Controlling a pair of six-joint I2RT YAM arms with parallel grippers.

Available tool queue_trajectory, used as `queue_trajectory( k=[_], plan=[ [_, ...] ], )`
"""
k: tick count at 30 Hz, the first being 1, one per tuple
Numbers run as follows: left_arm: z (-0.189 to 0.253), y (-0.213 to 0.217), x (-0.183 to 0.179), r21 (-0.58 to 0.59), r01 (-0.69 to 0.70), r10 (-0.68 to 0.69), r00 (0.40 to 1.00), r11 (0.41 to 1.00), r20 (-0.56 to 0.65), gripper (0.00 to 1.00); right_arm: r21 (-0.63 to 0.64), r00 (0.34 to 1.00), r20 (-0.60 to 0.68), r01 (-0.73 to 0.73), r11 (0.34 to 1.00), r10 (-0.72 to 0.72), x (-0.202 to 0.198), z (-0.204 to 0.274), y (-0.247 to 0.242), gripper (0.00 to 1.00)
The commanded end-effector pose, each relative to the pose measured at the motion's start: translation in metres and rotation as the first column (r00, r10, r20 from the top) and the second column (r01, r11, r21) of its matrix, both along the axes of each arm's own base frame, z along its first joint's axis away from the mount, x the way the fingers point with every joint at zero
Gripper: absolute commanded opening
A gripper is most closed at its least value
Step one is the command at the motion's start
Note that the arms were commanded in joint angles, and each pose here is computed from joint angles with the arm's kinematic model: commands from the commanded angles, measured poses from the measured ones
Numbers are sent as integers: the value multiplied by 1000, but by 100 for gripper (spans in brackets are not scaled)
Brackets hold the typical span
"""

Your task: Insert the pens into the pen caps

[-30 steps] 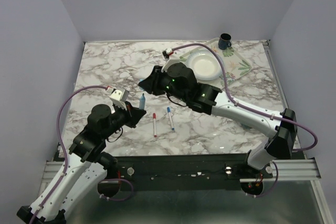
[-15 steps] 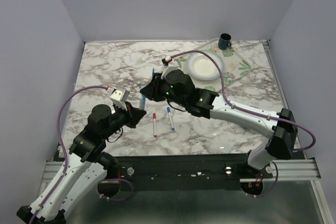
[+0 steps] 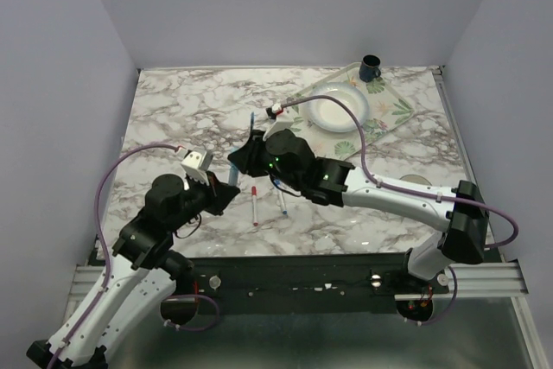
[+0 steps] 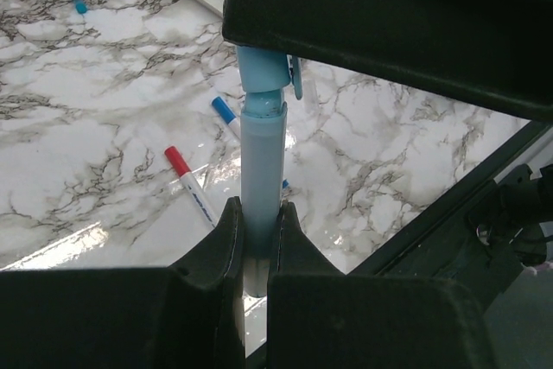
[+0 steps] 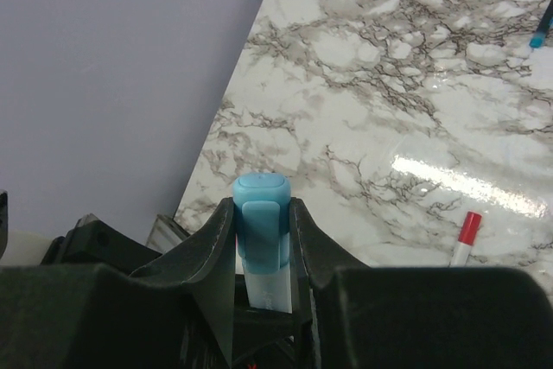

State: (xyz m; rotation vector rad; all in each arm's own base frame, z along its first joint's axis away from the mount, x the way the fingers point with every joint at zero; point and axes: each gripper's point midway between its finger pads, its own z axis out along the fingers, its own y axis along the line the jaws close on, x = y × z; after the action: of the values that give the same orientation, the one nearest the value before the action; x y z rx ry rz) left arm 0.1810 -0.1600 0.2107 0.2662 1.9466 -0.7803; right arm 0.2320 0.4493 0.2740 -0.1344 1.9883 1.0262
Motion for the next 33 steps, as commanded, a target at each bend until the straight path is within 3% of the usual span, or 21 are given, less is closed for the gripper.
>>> queue_trajectory(
  k=[1,7,12,16,25,33],
  plan=[
    [31,8,12,-67,-75,82,991,995,110,0,-111,999,-53,-2,994,-4,-32,-36,0,1],
    [44,6,8,-120,-54,73,985,991,158,0,-152,997,-57,36,988,-45,-30,-39,-10,1],
    [51,1,7,-142,-23,48,983,990,175,0,-90,997,-7,-77,993,76,-48,-23,2,1],
    [60,2,10,-141,-39,65,979,989,191,0,-143,995,-16,-100,985,98,-62,-32,1,1],
    [75,-4,16,-116,0,30,966,993,257,0,-213,997,-28,-82,974,77,-73,-39,-13,12],
    [87,-22,-5,-145,172,-112,930,974,349,0,-105,986,48,-153,983,159,-84,20,-18,58]
  ],
)
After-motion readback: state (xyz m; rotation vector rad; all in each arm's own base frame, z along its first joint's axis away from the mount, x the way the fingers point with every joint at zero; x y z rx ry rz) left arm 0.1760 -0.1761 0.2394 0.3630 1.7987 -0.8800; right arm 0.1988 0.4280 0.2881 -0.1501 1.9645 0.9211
